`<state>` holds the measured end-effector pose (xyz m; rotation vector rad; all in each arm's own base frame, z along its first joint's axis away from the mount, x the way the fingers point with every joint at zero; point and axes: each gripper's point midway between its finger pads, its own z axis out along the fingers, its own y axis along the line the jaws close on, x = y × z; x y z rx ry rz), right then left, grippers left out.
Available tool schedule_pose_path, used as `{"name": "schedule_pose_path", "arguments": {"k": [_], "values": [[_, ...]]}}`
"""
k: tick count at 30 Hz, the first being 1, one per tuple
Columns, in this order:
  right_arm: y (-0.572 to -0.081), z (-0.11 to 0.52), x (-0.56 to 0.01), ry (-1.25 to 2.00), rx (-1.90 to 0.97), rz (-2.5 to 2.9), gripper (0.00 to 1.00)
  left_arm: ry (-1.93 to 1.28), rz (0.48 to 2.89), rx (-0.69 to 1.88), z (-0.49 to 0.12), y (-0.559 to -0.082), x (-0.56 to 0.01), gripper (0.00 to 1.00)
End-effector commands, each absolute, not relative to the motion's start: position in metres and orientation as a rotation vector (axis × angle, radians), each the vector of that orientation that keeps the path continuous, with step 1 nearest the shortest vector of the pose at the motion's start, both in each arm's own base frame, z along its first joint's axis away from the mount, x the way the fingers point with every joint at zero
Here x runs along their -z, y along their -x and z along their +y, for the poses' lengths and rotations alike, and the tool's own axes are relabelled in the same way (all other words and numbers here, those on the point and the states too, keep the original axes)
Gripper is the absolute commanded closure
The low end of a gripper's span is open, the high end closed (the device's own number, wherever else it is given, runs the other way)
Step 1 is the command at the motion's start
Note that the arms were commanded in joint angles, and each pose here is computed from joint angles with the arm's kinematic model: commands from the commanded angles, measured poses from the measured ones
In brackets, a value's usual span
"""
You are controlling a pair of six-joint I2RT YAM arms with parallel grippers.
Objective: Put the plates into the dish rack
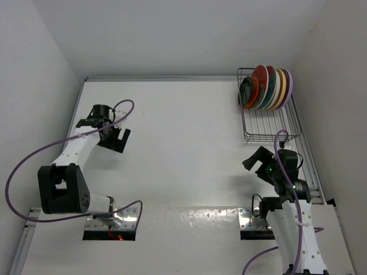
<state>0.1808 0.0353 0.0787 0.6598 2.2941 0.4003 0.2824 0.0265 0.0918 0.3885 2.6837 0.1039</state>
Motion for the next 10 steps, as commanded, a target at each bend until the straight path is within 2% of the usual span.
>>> {"name": "schedule_pose_path", "arguments": {"k": [1, 10], "values": [[-0.1811, 0.0370, -0.0798, -0.645, -0.415, 2.282, 0.00, -0.391, 2.630, -0.076, 0.0209, -0.2889, -0.1010, 0.00], [-0.1808, 0.0396, -0.0787, -0.637, -0.429, 2.295, 0.00, -0.392, 2.611, -0.068, 0.0194, -0.2913, -0.1042, 0.00]]}}
